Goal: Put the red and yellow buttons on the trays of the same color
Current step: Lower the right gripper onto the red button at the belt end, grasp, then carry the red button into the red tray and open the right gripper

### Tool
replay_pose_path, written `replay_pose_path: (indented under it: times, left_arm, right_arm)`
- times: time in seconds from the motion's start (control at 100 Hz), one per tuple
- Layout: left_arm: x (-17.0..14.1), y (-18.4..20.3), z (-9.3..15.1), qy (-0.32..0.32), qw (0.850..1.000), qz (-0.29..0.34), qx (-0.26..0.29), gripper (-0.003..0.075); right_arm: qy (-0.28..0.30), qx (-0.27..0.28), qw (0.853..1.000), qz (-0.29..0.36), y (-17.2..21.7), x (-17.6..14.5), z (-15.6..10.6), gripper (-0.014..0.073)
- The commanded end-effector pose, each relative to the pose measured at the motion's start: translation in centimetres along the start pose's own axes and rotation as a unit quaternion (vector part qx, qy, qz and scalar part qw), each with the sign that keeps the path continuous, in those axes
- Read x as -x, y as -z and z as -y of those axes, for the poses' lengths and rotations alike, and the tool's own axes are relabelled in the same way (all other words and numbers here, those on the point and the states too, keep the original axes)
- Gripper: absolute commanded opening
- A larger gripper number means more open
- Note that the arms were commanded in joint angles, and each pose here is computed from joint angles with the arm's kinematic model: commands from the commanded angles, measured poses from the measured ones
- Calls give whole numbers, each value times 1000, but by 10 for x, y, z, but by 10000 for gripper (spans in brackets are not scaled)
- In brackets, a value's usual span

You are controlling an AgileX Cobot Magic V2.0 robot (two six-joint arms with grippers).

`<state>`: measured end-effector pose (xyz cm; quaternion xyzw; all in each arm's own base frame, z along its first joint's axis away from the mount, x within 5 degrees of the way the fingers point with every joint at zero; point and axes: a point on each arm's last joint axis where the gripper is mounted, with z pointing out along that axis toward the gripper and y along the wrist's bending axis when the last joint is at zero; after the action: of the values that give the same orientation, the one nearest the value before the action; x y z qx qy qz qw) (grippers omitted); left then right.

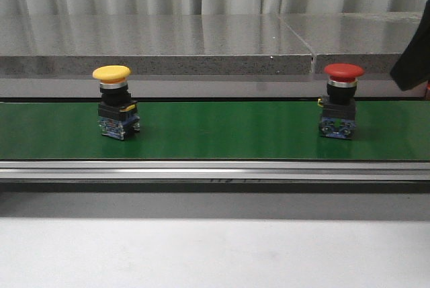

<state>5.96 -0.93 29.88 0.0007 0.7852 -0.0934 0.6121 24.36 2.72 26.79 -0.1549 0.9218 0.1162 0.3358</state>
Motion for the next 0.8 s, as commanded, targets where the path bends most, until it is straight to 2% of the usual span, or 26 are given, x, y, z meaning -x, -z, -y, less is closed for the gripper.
replay_pose_path:
  times: [0.0,0.37,0.44,0.51,0.68,0.73,0.79]
  left_arm:
    - [14,3,3,-1,999,43,-9,-19]
    - [14,3,3,-1,999,43,-9,-19]
    - [14,3,3,-1,999,43,-9,-19]
    - [14,3,3,-1,999,43,-9,-19]
    - [14,3,3,-1,999,43,-9,-19]
    - [14,3,3,-1,999,43,-9,-19]
    - [14,3,3,-1,999,43,-9,-19]
  right_arm:
    - [10,-9,999,38,-1,19,1,635]
    - [23,-8,999,28,-41,43,6,634]
    - [22,-9,999,26,-45,45,8,608]
    - [23,-10,999,23,-49,46,10,525]
    - [22,-4,1000,14,-50,45,9,197]
    - [23,-4,1000,17,-49,45,9,153]
    - [24,-6,999,24,-45,49,10,143]
